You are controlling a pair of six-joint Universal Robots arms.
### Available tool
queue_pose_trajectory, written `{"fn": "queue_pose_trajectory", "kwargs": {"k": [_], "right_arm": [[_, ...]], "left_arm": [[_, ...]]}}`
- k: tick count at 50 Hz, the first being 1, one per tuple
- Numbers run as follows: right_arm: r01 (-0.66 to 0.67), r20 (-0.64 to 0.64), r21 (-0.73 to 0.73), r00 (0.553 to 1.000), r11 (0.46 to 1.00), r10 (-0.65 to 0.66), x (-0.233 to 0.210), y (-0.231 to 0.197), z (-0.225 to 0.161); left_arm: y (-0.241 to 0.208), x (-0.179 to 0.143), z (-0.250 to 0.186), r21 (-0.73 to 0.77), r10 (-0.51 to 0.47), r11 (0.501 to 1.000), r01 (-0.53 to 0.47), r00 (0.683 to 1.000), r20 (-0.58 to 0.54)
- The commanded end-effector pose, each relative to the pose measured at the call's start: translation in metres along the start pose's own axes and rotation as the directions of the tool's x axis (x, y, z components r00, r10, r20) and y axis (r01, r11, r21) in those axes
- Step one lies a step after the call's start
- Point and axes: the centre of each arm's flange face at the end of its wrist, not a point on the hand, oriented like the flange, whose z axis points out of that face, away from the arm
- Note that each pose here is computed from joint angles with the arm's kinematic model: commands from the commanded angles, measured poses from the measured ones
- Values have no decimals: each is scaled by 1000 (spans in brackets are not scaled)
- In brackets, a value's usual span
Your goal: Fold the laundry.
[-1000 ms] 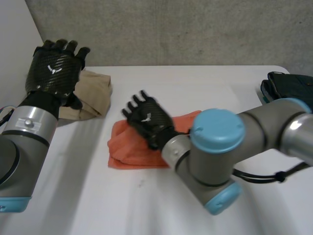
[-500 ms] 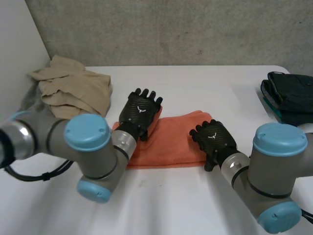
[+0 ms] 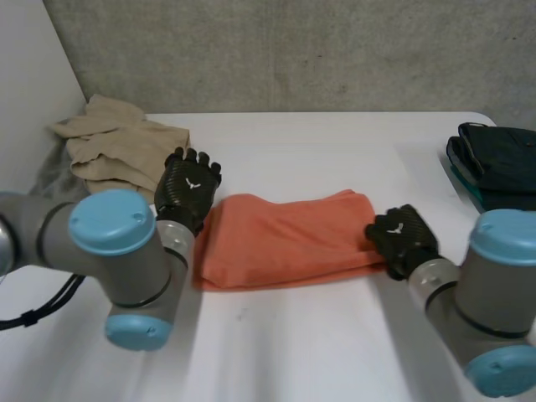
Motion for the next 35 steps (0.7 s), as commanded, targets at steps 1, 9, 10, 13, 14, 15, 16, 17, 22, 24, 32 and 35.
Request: {"fn": "queue_pose_trajectory", "kwargs": {"k": [1,9,10,13,14,15,16,17,22,24,32,35], "right_arm": [[175,-73,-42,981,984,-177,36,-2,-3],[300,-121,371,954,879,-274,-11,-108,-19],[302,-115,409,953,861,-280,-20,-115,-22],[294,-24,536,942,792,-333,-74,-119,-28],[292,6,555,935,779,-354,-89,-116,-30],[288,37,571,926,769,-375,-103,-112,-33],[279,94,580,910,766,-403,-124,-103,-37],[277,117,582,902,765,-416,-133,-99,-39],[260,173,559,892,788,-417,-142,-89,-42],[192,192,551,918,812,-347,-134,-93,-42],[-307,143,404,952,862,272,-7,-103,-14],[-474,174,279,880,835,441,13,-93,-7]], "left_arm": [[-24,-23,-34,43,-17,999,16,1000,17],[-38,-41,-37,83,-34,996,28,997,63],[-39,-41,-37,86,-34,996,29,997,64],[-38,-43,-35,88,-39,996,33,997,72],[-38,-44,-35,87,-39,996,33,997,73],[-38,-44,-35,88,-42,995,36,996,74],[-38,-44,-35,91,-47,995,41,996,73],[-39,-43,-35,95,-63,994,56,995,73],[-44,-46,-32,117,-142,984,133,987,72],[-50,-49,-30,142,-205,971,194,976,70],[-67,-33,-21,190,-373,910,369,928,-15],[-79,-5,-25,199,-397,888,414,910,-120]]}}
